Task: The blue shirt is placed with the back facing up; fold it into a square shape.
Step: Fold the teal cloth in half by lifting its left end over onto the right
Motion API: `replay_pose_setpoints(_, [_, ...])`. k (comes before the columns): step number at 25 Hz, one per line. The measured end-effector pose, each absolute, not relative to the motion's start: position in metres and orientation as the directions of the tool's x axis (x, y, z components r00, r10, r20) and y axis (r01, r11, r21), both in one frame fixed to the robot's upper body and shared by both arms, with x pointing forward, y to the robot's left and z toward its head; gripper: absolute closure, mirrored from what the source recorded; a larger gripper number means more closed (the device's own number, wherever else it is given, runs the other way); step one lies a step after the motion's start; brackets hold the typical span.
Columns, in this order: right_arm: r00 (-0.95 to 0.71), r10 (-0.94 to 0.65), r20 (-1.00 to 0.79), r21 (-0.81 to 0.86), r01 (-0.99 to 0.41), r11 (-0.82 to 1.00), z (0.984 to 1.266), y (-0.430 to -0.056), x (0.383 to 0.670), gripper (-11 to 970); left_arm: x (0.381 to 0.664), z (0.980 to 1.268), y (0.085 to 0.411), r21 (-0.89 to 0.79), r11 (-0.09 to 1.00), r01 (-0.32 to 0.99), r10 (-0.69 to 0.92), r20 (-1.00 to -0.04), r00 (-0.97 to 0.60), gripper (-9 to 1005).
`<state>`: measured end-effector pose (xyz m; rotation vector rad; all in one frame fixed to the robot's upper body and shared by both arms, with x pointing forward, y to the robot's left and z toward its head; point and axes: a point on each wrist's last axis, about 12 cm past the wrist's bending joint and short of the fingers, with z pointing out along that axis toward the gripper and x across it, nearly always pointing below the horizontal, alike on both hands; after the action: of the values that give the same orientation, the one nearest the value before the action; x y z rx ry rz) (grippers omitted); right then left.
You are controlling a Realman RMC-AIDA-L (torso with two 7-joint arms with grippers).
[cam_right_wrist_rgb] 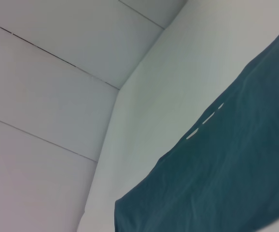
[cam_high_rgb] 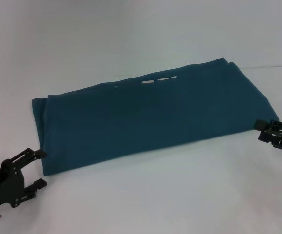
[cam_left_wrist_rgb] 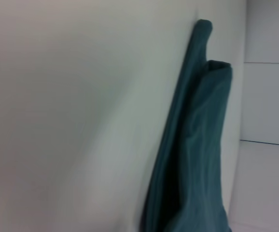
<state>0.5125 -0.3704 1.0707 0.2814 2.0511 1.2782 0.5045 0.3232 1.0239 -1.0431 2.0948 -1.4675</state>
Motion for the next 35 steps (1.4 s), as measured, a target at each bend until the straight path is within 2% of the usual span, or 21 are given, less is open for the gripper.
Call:
replay_pose_setpoints(14, [-0.727,0.529,-0.437,0.855,-0.152,0.496,1.068,-0.373,0.511,262,0.518,1.02,0.315,-0.904,0.194,-0.38,-0.761,0.106,-0.64,156])
replay_pose_setpoints(35, [-0.717,0.539,-0.442,0.854,-0.152,0.498,1.071,-0.377,0.514,267,0.553,1.027,0.288,-0.894,0.271,-0.357,-0.732,0.049,-0.68,172])
